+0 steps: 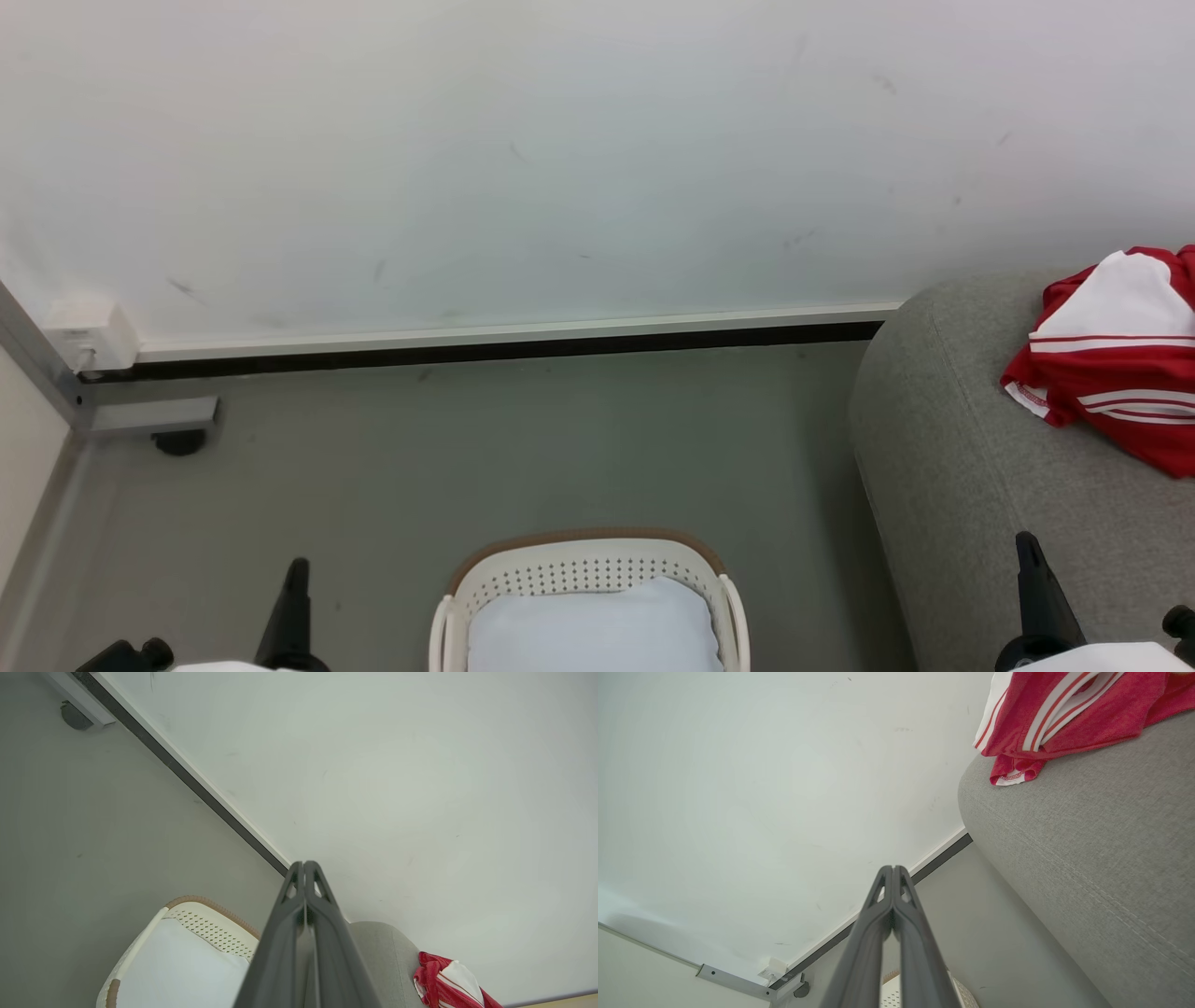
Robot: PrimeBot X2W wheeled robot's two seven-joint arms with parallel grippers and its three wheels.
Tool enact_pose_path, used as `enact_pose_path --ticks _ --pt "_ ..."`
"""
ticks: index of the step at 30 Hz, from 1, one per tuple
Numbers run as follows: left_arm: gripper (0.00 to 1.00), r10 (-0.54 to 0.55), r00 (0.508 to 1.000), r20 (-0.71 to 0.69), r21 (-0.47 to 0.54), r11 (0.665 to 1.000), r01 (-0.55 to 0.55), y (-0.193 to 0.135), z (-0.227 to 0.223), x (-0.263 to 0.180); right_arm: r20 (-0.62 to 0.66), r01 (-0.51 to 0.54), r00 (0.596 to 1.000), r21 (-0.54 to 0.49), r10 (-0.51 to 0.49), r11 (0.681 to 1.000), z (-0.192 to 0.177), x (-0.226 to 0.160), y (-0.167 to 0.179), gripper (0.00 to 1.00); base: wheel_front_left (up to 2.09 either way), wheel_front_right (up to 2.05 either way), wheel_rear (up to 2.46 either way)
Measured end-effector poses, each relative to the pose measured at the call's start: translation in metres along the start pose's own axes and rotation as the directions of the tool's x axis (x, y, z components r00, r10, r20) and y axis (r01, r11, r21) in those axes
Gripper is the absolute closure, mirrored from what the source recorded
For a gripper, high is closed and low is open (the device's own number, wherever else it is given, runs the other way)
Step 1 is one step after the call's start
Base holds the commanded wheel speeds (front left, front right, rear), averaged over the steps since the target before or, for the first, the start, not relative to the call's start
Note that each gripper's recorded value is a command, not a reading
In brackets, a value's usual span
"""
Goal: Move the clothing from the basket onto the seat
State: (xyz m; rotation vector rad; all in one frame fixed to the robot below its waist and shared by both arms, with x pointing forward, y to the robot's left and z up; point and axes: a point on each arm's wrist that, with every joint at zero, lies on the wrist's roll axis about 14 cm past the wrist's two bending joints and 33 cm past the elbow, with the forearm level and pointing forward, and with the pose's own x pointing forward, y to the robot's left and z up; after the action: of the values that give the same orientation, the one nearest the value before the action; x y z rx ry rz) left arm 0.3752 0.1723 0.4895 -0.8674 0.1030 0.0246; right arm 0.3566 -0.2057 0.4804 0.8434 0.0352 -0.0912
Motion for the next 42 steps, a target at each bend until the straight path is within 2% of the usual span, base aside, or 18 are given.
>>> enact_pose_path --ticks 20,42 --pt "1.00 -0.002 1.000 0.011 -0.223 0.975 0.004 -0.002 0.012 0.005 0.000 -0.015 1.000 0.231 0.015 0.973 0.006 0.009 0.006 1.00 0.00 0.00 0.00" --pt "1.00 -0.016 1.000 0.024 -0.412 0.911 0.024 -0.005 0.024 0.008 0.001 -0.040 0.999 0.429 0.044 0.903 0.012 0.019 0.014 1.00 0.00 0.00 0.00"
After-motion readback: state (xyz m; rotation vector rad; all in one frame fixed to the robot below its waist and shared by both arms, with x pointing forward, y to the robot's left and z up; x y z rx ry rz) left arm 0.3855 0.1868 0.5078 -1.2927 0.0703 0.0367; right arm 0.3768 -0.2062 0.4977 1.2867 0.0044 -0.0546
